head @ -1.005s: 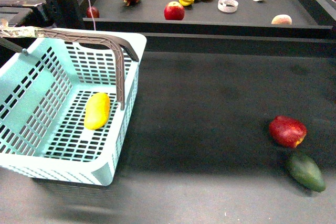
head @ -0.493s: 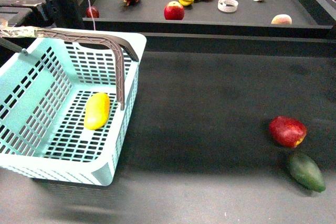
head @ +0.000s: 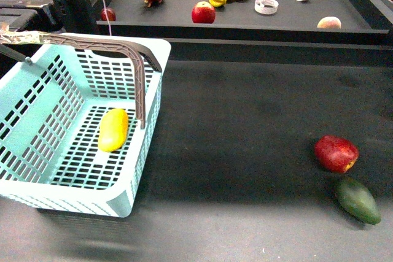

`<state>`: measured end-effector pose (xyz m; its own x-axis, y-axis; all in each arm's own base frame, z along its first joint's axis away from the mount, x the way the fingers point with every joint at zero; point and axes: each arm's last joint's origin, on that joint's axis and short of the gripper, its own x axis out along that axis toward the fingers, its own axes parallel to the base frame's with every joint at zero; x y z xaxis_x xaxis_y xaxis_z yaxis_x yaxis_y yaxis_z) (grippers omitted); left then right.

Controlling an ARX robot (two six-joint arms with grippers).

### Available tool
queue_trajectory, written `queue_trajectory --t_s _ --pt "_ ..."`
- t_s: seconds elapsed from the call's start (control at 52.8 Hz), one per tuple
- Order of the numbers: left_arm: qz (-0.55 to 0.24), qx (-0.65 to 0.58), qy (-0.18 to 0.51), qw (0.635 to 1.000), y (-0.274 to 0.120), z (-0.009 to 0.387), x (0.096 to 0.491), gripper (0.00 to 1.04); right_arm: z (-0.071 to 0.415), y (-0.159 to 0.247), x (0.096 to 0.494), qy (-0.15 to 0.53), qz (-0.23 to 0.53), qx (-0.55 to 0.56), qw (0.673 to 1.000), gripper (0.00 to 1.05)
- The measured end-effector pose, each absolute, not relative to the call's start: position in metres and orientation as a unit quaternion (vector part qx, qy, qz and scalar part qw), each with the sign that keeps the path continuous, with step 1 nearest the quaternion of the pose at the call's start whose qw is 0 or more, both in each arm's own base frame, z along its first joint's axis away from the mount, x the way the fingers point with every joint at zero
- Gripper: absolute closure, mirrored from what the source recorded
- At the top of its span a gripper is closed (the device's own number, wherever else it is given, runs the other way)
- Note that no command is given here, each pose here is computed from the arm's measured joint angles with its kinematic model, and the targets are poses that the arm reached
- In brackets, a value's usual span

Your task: Pick mango with right arm and hold basket with left

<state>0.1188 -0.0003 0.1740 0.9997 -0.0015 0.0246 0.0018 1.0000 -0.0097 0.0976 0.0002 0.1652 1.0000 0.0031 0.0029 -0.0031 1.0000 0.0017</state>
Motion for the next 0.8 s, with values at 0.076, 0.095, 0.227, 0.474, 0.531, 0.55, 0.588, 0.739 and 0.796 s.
queue_trajectory --t_s 0.076,0.095,0.227,0.474,0.531,0.55,0.588,0.739,0.796 --pt "-0.001 -0.004 -0.012 1.000 0.000 0.174 0.117 1.03 0.165 0.000 0.098 -0.001 0.002 0.001 1.000 0.08" --pt "-0.001 -0.004 -0.013 1.000 0.000 0.174 0.116 1.03 0.165 0.000 0.098 -0.001 0.002 0.001 1.000 0.08" --pt "-0.001 -0.004 -0.013 1.000 0.000 0.174 0.113 1.03 0.165 0.000 0.098 -0.001 0.002 0.001 1.000 0.08" --pt "0.000 -0.004 -0.007 1.000 0.000 0.172 0.105 1.03 0.165 0.000 0.098 -0.001 0.002 0.001 1.000 0.08" --pt "-0.001 -0.004 0.004 1.000 0.000 0.169 0.100 1.03 0.165 0.000 0.098 -0.001 0.002 0.001 1.000 0.08" --pt "-0.001 -0.004 -0.001 1.000 0.000 0.169 0.098 1.03 0.165 0.000 0.098 -0.001 0.002 0.001 1.000 0.08" --pt "-0.001 -0.004 -0.009 1.000 0.000 0.171 0.097 1.03 0.165 0.000 0.098 -0.001 0.002 0.001 1.000 0.08" --pt "-0.001 -0.004 -0.009 1.000 0.000 0.171 0.097 1.03 0.165 0.000 0.098 -0.001 0.002 0.001 1.000 0.08" --pt "-0.001 -0.004 -0.009 1.000 0.000 0.171 0.097 1.03 0.165 0.000 0.098 -0.001 0.002 0.001 1.000 0.08"
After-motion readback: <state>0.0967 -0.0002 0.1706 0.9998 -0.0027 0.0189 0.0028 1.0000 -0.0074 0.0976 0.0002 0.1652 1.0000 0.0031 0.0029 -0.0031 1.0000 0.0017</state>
